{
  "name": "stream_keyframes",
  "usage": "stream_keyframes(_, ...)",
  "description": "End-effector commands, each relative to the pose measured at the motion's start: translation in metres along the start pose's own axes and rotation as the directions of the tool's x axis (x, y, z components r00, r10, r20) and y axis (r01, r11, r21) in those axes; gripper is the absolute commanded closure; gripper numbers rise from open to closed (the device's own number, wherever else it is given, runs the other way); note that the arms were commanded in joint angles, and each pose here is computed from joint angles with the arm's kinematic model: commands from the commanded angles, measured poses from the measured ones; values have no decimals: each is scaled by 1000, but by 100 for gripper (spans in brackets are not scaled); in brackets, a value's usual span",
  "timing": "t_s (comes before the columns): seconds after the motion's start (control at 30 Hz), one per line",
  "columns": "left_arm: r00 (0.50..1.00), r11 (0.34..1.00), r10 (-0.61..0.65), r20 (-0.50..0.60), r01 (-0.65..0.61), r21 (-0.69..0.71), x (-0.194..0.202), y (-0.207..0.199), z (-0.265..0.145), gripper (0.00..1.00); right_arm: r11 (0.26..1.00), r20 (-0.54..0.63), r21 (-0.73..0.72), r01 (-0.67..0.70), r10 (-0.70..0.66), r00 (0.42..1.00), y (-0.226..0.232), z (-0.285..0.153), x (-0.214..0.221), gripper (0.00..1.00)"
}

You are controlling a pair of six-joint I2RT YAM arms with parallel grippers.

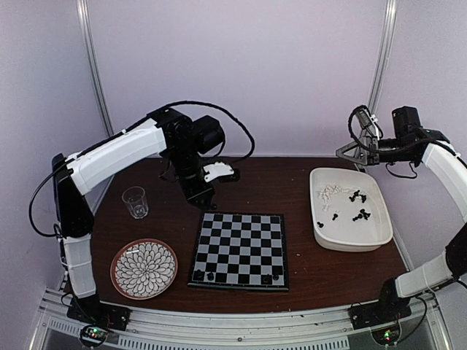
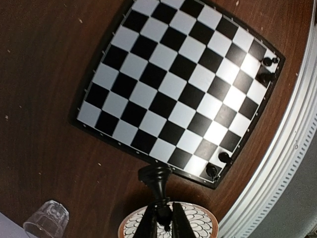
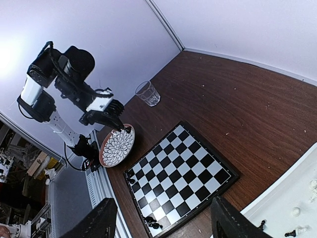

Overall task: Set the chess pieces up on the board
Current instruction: Place the bishop on h7.

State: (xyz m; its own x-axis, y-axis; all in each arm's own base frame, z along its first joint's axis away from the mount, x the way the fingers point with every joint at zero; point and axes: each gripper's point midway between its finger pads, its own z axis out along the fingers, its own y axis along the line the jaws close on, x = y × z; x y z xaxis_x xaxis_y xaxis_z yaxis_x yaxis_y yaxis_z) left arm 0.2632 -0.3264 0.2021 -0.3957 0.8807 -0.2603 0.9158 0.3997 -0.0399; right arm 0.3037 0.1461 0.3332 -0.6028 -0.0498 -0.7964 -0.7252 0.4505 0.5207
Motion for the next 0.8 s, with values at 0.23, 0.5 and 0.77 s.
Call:
stream_keyframes(0.23,922,983,-117,-368,160,90,73,-25,49,100,1000,11,-21,17,-16,1000,6,-2,2,33)
stream_keyframes(0.5,844,958,-123,-521,238,160,105,-62,73,100,999,17,-43,5,-4,1000,4,1,1,33)
stream_keyframes(0.77,801,928,-103,-590,291,232,115,-85,91,100,999,21,-44,9,-8,1000,6,0,2,33)
